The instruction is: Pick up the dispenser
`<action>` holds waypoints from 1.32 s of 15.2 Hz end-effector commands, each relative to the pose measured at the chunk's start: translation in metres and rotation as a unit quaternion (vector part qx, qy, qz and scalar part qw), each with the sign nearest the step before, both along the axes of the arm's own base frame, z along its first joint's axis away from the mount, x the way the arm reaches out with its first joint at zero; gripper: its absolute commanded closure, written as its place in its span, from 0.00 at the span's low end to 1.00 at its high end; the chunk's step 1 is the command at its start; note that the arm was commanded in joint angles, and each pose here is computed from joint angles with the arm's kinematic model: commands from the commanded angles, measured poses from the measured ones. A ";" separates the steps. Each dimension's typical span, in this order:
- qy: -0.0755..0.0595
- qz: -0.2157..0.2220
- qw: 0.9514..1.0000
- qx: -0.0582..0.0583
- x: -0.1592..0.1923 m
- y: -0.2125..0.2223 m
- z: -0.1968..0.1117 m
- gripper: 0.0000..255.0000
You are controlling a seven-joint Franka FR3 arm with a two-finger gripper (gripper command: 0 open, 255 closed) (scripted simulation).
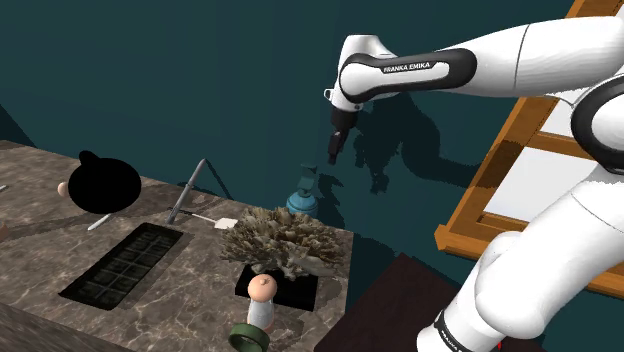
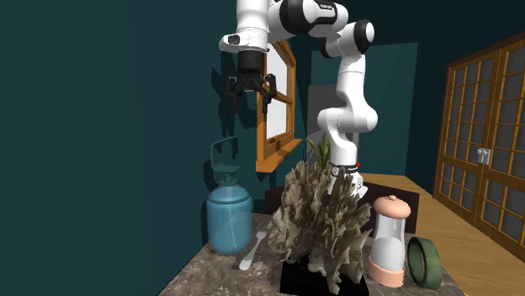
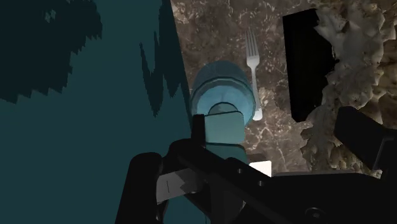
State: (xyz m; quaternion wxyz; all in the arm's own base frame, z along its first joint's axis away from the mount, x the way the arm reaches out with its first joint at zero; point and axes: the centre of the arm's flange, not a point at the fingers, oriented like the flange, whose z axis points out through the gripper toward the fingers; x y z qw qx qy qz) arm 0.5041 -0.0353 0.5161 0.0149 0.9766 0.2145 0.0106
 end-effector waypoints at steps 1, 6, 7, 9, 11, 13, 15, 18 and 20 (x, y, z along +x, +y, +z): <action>0.002 0.017 1.000 0.007 0.025 -0.001 -0.014 0.00; 0.006 0.057 0.998 0.025 0.085 -0.003 -0.044 0.00; 0.006 0.058 0.998 0.026 0.086 -0.003 -0.045 0.00; 0.006 0.058 0.998 0.026 0.086 -0.003 -0.056 0.00; 0.006 0.058 0.998 0.026 0.086 -0.003 -0.066 0.00; 0.006 0.058 0.998 0.026 0.086 -0.003 -0.077 0.00; 0.006 0.058 0.998 0.026 0.086 -0.003 -0.085 0.00; 0.006 0.058 0.998 0.026 0.086 -0.004 -0.085 1.00; 0.006 0.058 0.998 0.026 0.086 -0.004 -0.086 1.00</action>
